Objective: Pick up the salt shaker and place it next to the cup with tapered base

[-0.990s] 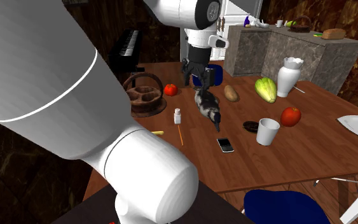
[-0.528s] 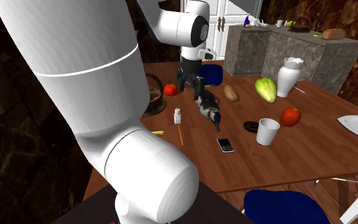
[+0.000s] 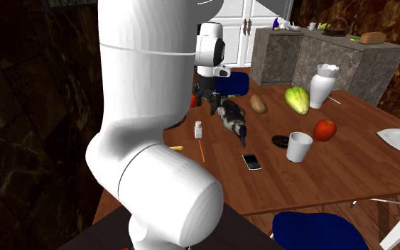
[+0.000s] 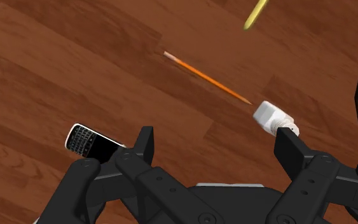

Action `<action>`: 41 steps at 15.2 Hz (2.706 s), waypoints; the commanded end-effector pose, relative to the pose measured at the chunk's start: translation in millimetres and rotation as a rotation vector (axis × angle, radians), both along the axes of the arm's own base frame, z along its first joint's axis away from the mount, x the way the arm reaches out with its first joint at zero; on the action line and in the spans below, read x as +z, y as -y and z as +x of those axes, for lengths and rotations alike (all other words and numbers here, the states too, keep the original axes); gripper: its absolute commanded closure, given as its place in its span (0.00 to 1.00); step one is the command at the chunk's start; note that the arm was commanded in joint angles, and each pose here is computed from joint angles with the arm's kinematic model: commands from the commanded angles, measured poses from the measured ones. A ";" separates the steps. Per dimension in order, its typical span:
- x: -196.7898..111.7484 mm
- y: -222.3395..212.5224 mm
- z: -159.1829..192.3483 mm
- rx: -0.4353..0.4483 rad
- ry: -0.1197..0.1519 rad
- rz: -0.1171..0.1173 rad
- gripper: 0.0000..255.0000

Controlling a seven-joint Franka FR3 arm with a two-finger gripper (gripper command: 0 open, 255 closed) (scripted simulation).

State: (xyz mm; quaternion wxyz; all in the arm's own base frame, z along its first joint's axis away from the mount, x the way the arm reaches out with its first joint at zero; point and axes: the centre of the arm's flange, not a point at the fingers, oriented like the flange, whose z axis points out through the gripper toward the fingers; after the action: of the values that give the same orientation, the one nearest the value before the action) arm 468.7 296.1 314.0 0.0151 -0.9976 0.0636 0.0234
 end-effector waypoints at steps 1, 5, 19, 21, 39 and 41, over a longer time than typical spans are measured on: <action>-17.3 -17.6 9.7 0.000 0.004 -0.003 0.00; -50.2 -52.8 31.7 0.000 0.011 -0.010 0.00; -147.7 -128.3 79.5 0.001 0.026 -0.023 0.00; -158.3 -128.4 79.3 0.001 0.026 -0.023 0.00; -161.3 -128.4 79.2 0.001 0.026 -0.023 1.00; -150.8 -128.4 79.2 0.001 0.026 -0.023 1.00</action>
State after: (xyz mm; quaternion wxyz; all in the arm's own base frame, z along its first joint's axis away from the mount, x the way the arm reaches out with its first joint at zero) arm 548.0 424.7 158.6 0.0043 -0.9979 0.0634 0.0098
